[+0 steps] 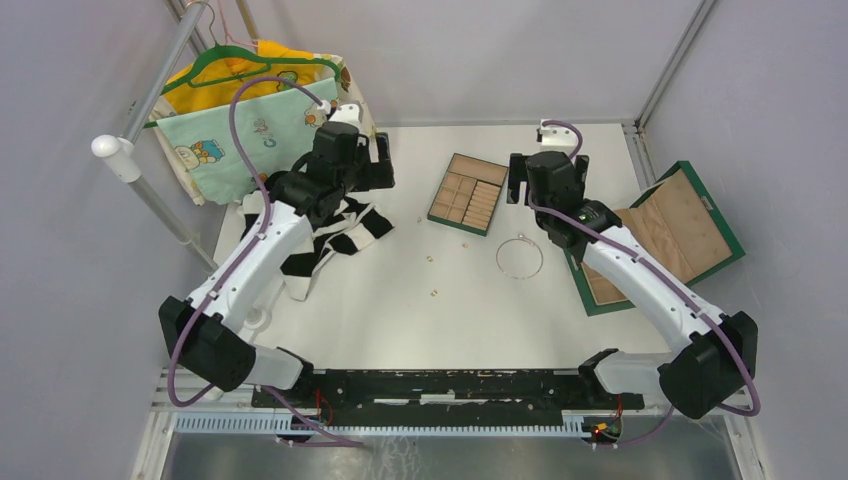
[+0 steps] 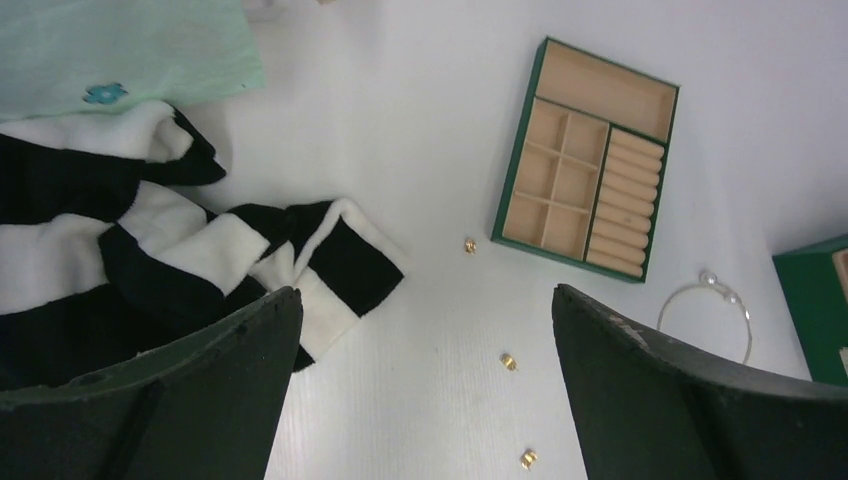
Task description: Organize the mixed jewelry
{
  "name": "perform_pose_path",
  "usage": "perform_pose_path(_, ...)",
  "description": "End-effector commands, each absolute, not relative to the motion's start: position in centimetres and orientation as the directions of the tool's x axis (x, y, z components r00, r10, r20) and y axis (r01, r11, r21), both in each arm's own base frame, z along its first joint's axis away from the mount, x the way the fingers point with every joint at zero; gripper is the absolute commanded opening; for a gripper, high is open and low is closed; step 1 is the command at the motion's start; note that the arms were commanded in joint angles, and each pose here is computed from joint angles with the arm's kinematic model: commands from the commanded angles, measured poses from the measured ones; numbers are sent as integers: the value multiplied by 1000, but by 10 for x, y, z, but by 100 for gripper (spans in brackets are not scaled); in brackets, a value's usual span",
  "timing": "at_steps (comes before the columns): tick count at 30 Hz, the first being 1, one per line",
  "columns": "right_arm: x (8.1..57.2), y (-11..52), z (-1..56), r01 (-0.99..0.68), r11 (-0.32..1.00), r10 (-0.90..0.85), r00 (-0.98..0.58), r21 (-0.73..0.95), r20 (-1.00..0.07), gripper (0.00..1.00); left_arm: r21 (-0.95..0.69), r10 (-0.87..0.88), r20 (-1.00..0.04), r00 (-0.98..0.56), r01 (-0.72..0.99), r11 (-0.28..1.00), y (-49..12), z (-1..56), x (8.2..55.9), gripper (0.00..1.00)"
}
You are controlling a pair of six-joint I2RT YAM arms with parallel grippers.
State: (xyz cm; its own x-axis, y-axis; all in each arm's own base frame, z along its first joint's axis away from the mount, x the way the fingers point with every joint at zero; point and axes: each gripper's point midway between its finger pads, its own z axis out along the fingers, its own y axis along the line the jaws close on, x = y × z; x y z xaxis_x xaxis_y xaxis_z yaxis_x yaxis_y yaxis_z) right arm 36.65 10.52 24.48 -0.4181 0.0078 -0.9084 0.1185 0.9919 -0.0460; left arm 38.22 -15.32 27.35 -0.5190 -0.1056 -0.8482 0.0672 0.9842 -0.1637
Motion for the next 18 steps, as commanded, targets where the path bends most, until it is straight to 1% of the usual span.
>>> perform_pose_path(1,369,96,243,158,985,-5,-390,-72,-921,98,-142,-28,-849,-527,178,974,-174,259,370,100)
perform_pose_path(6,355,88,218,171,980,-10,-449,-97,-893,98,-104,61,-788,-613,229,968,-194,216,345,100)
perform_pose_path(11,338,88,173,111,981,-60,-608,-160,-791,98,-93,118,-738,-664,273,957,-212,189,325,100)
perform_pose_path(13,334,93,161,72,990,-47,-623,-117,-781,98,-83,127,-729,-673,271,959,-214,183,323,100)
perform_pose_path(18,337,133,148,-111,994,-56,-637,19,-769,98,-80,79,-736,-672,203,976,-209,184,331,100)
